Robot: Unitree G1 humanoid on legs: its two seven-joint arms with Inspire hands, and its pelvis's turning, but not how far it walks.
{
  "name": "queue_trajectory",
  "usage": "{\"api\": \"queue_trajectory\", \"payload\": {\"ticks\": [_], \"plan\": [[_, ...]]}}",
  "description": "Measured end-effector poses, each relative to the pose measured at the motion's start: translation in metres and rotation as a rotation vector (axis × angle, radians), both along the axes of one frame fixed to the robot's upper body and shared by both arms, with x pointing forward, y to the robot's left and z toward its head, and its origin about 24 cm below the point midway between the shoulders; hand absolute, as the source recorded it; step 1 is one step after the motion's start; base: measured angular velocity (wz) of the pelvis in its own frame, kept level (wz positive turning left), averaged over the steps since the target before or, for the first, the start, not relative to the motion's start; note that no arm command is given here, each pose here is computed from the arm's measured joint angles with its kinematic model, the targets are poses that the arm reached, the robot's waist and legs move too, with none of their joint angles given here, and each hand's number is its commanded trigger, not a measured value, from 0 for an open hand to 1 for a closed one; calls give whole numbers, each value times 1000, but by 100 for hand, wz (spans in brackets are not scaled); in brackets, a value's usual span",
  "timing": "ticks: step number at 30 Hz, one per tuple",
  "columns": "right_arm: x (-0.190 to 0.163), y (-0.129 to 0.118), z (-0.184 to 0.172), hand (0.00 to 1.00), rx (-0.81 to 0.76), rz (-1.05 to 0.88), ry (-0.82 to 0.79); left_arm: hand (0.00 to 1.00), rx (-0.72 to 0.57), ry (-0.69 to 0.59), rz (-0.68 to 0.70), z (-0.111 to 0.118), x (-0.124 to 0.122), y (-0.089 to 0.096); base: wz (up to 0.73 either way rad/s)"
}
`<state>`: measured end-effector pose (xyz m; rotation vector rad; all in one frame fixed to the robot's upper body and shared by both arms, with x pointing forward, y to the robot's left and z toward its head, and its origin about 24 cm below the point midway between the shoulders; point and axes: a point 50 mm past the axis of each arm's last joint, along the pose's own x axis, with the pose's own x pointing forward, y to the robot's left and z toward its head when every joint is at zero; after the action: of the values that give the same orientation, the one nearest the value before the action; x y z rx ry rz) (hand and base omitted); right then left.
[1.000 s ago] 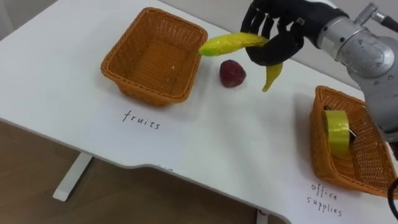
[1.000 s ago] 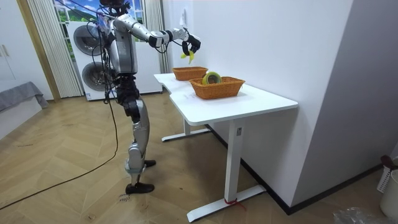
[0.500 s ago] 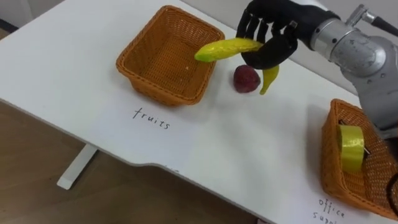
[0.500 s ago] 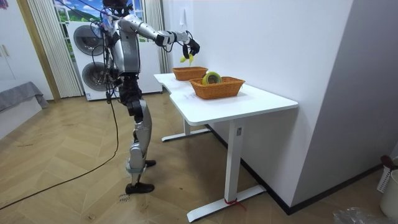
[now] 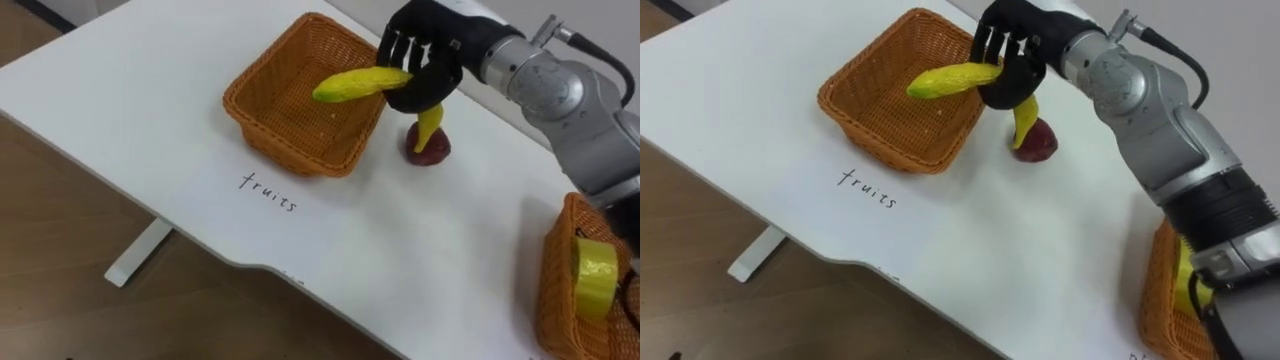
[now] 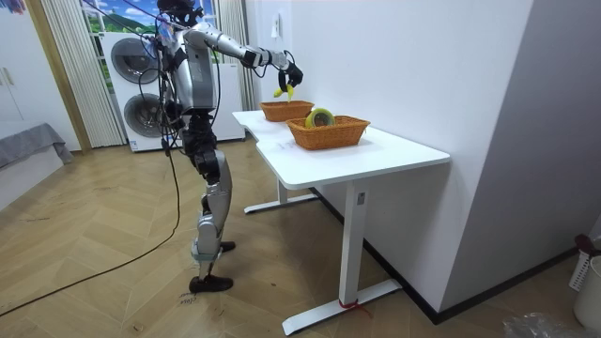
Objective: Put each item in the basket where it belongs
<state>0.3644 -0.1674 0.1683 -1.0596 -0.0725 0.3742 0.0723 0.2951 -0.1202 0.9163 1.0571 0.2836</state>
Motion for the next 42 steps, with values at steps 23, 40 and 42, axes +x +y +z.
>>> {"api": "queue_trajectory", "payload": {"ticks": [23,40,42], "plan": [[12,9,18,100,-25,-46,-163,0,-1,-9,-67,0,13,-6,6],[11,28,12,0,-100,-10,-231,0,14,-65,-120,8,25,-8,2],[11,28,12,0,-98,-14,-239,0,22,-79,-124,9,26,-8,0]]}}
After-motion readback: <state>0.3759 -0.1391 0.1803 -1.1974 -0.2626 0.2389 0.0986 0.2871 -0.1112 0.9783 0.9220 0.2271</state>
